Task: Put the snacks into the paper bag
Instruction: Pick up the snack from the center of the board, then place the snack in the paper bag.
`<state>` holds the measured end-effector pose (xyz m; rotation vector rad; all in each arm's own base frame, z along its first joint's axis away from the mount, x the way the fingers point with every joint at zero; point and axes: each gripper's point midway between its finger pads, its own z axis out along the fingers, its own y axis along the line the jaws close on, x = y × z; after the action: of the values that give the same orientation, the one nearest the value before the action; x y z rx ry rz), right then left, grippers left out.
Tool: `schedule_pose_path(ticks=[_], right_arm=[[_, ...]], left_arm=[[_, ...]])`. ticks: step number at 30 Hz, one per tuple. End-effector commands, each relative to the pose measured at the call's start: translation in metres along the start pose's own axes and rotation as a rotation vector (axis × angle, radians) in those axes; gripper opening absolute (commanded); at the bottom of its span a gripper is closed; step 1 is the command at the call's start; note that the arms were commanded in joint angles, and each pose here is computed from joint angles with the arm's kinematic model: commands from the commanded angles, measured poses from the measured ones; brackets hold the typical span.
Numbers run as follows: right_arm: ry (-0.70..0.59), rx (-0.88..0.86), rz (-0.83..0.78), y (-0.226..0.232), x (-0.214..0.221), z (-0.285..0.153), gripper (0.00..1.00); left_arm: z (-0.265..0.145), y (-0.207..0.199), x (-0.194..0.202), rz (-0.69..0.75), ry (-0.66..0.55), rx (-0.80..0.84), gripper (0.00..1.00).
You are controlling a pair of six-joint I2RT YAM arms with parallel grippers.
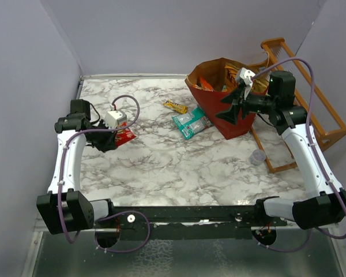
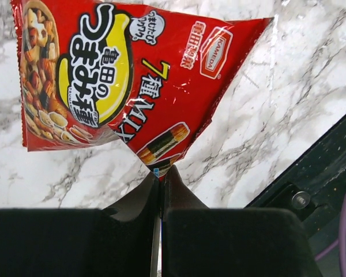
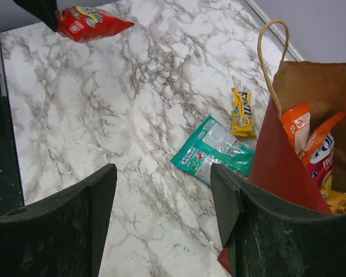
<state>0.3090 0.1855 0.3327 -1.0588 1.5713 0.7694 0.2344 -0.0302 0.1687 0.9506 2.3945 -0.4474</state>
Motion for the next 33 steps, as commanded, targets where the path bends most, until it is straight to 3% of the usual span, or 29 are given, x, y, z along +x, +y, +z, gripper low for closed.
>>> schedule_pose_path(ticks=[1,18,33], right_arm=[[-0.052,-0.103,-0.037,0.019,-0.018,-0.003,0.66],[-0.028,-0.296,-0.238,0.059,-0.018,0.035,0.67],[-0.043,-0.454,-0.297,0.101,-0.002,0.073,0.66]], left_arm=[[0.000,-0.014,-0.037,0.007,-0.087,0.068,0.00],[0.003,-0.086,-0.112,0.216,-0.209,0.298,0.00],[0.003,-0.158,-0.147,0.240,-0.303,0.584,0.00]])
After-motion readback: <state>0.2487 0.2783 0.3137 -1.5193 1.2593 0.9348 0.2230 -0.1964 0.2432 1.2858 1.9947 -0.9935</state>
